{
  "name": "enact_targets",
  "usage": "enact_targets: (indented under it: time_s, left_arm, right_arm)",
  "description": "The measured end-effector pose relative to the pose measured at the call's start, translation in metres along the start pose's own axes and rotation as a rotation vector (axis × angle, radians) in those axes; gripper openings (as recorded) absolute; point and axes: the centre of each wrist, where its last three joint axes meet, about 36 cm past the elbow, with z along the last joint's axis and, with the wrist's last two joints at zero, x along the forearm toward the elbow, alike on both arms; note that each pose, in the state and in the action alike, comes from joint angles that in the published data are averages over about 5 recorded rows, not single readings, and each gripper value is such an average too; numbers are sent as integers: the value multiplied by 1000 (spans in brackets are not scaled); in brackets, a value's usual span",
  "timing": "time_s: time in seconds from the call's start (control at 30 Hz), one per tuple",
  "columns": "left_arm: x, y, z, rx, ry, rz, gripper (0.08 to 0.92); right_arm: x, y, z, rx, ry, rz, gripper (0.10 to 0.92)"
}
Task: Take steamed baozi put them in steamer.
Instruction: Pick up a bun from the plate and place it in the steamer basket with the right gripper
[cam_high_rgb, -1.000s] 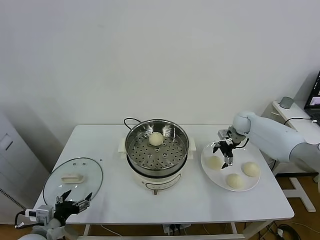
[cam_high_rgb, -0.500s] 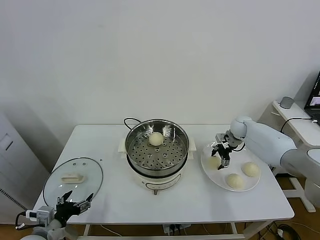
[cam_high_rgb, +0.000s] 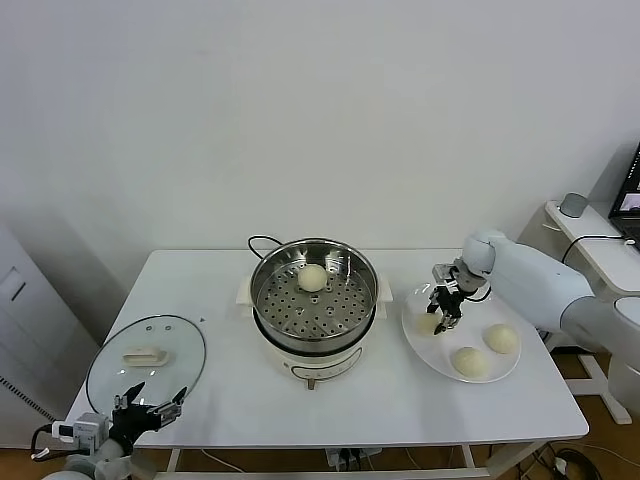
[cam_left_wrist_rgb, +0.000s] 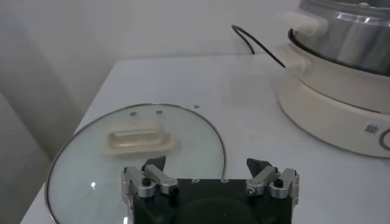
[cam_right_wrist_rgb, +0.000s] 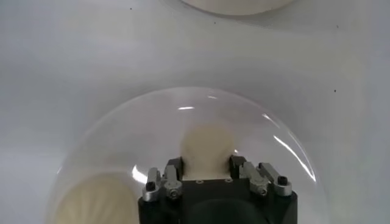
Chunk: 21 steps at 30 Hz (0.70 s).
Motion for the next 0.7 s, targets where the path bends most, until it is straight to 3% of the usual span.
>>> enact_targets:
  time_s: [0.7]
  left_arm:
    - [5,-4,-3,-8,-8,-9,823]
  right_arm:
    - [187,-15,-108,-27,-86,84,475]
